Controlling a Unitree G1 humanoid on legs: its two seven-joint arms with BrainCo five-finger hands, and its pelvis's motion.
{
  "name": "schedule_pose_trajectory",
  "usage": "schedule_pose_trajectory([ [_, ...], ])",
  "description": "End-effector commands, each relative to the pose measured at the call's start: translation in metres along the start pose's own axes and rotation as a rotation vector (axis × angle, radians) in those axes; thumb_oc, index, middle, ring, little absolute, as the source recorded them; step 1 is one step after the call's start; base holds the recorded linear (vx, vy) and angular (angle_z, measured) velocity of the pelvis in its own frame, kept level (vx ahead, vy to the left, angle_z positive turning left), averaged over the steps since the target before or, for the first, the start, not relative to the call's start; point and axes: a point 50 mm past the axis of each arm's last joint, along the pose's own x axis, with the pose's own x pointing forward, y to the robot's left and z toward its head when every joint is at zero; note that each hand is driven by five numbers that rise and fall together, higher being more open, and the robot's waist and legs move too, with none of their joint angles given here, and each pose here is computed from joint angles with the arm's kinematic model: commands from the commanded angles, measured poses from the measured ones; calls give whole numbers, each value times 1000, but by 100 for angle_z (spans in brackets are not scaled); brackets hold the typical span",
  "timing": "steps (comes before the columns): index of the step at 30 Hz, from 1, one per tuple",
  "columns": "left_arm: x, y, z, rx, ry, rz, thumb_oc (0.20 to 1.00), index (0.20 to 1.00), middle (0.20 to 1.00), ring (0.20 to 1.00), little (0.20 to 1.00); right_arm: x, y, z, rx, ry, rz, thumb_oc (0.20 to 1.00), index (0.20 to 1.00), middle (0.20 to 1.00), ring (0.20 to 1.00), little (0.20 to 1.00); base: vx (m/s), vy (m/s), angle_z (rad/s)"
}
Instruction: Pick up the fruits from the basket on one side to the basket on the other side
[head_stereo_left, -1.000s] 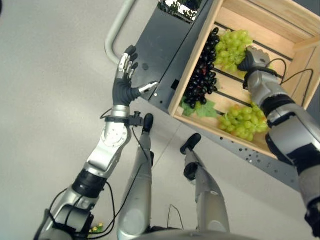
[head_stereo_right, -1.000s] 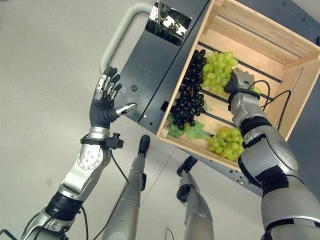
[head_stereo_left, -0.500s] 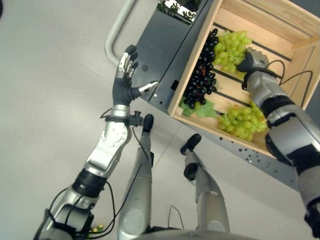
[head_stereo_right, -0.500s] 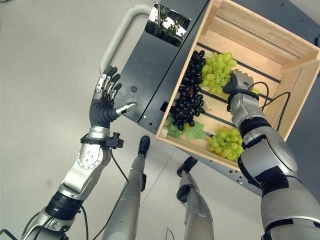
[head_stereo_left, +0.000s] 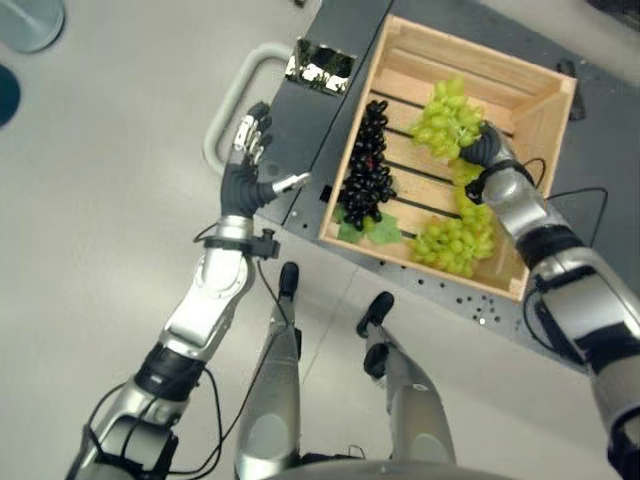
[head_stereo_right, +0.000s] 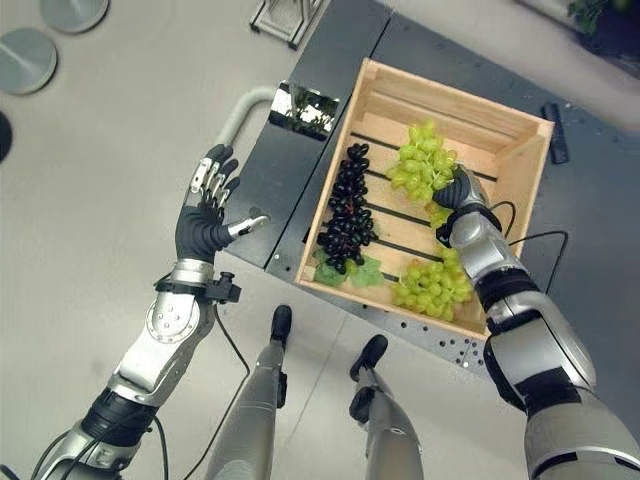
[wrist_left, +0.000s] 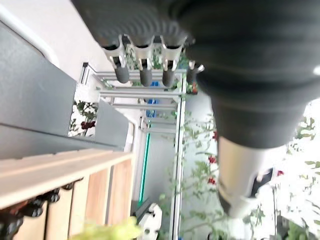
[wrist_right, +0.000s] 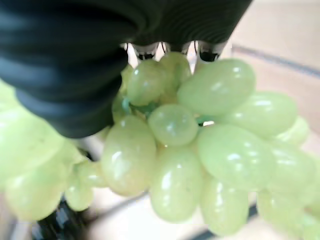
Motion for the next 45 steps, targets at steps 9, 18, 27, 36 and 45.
schedule_pose_trajectory([
  [9,-19,20,-1,30,20,-26,1000,1000,1000,1000,1000,-33,-30,-11,156,-143,-100,200,200,200,200,200,70,-21,-10],
  [18,-40,21,-25,16,170,-99,1000,1000,1000,1000,1000,-69,-16,-20,361,-187,29,200,200,200,200,200,130,-3,-6],
  [27,-49,-19,-47,-126,297,-315,1000,1000,1000,1000,1000,-79,-4,17,545,-338,154,200,200,200,200,200,79,3,-10],
  [36,-51,-50,-52,-267,372,-507,1000,1000,1000,1000,1000,-89,23,52,732,-422,413,200,200,200,200,200,48,0,-16],
  [45,-28,-73,-28,-292,291,-690,1000,1000,1000,1000,1000,-100,46,71,795,-454,609,200,200,200,200,200,0,0,0],
])
